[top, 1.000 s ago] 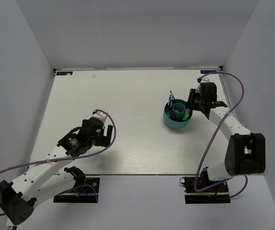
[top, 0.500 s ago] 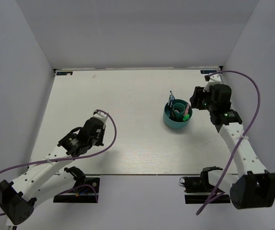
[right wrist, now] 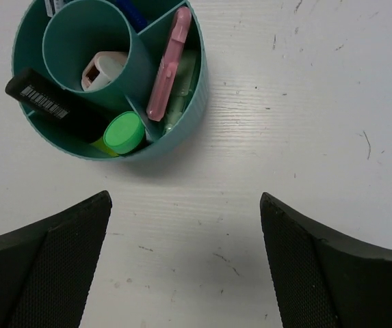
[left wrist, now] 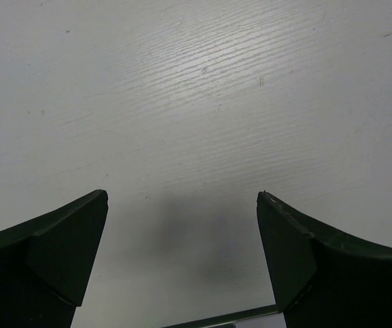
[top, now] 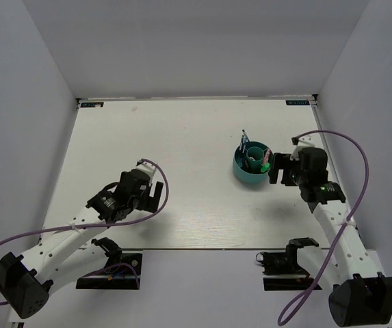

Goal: Sort the stationery into containers
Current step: Reset both arms

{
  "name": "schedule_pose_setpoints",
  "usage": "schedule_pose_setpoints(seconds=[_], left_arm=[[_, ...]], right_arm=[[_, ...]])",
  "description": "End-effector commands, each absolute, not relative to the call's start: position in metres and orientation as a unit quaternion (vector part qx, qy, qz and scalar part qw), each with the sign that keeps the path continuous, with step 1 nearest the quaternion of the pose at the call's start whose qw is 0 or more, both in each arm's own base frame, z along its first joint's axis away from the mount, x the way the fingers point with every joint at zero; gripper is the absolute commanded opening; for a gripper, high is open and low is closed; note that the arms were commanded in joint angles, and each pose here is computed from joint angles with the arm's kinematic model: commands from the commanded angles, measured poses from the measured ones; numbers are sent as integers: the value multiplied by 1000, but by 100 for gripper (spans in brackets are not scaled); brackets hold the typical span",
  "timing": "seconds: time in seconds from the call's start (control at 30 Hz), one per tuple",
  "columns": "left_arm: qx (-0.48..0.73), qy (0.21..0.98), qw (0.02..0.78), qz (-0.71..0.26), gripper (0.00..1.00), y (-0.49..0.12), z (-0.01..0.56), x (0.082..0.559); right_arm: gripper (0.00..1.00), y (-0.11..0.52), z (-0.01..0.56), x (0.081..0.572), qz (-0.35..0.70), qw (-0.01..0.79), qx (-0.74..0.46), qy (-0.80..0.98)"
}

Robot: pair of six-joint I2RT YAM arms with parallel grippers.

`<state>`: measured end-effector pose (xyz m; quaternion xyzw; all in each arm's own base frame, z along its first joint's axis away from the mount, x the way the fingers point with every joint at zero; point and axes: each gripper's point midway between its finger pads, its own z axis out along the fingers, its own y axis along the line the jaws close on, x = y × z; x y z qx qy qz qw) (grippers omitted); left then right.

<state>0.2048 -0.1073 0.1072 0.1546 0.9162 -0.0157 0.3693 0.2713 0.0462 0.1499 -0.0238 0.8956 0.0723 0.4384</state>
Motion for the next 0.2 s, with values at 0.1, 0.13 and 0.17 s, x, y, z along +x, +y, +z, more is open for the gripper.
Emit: schedule_pose_setpoints(seconds=[0.1,0.13,0.17], left_arm=[[159,910,383,-16,100,-103,109,204],[159,910,383,-13,100,-101,106,203],[158,909,386,-15,100,-101,107,203]], right_arm=[[90,60,156,263,103,445,-67,887],[90,64,154,261,113,442,-74,887],[90,66,153,260,121,438,-77,887]])
